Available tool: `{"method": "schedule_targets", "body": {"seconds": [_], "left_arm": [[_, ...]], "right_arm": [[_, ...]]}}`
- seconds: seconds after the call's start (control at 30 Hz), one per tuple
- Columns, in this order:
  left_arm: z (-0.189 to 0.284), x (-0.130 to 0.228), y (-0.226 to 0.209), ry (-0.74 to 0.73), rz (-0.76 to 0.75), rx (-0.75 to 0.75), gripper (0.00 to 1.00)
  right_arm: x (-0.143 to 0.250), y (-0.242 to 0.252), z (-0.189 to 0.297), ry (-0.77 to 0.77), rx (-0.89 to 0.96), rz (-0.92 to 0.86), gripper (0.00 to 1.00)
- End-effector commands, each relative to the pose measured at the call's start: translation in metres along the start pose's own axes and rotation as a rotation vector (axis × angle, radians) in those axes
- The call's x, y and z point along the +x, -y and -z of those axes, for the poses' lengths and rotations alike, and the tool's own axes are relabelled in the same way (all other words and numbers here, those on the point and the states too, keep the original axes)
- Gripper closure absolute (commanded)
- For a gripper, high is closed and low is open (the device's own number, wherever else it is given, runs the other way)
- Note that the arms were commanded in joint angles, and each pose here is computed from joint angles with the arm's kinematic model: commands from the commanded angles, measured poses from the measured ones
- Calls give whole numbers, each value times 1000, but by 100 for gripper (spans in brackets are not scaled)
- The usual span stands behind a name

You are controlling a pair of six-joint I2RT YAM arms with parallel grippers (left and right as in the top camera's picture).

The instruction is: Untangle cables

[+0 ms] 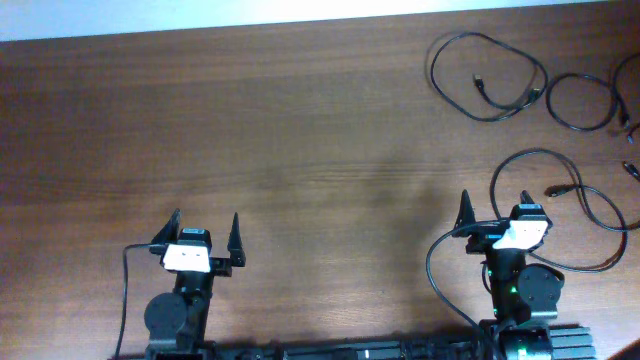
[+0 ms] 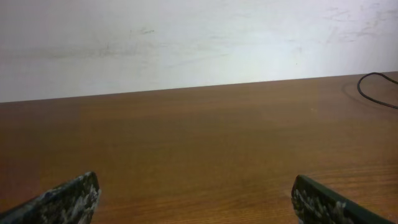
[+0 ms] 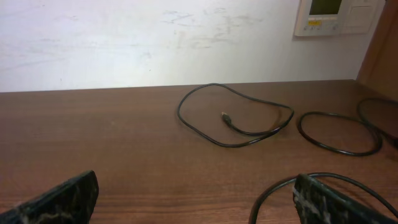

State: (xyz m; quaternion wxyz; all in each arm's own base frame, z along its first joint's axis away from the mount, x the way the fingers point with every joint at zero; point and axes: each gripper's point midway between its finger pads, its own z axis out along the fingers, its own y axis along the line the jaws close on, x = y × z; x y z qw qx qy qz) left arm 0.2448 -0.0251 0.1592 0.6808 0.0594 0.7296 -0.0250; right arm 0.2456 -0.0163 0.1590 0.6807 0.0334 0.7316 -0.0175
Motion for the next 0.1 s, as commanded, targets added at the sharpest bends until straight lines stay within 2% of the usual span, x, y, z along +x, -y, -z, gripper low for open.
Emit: {"method": "schedule_targets", "body": {"seconds": [0.0,0.07], "left_arm": [[0,2,0,-4,10,2,1],[0,2,0,-4,10,2,1]], "right_arm": [[3,-3,0,-6,-13,7,2],[3,-3,0,-6,-13,7,2]]}}
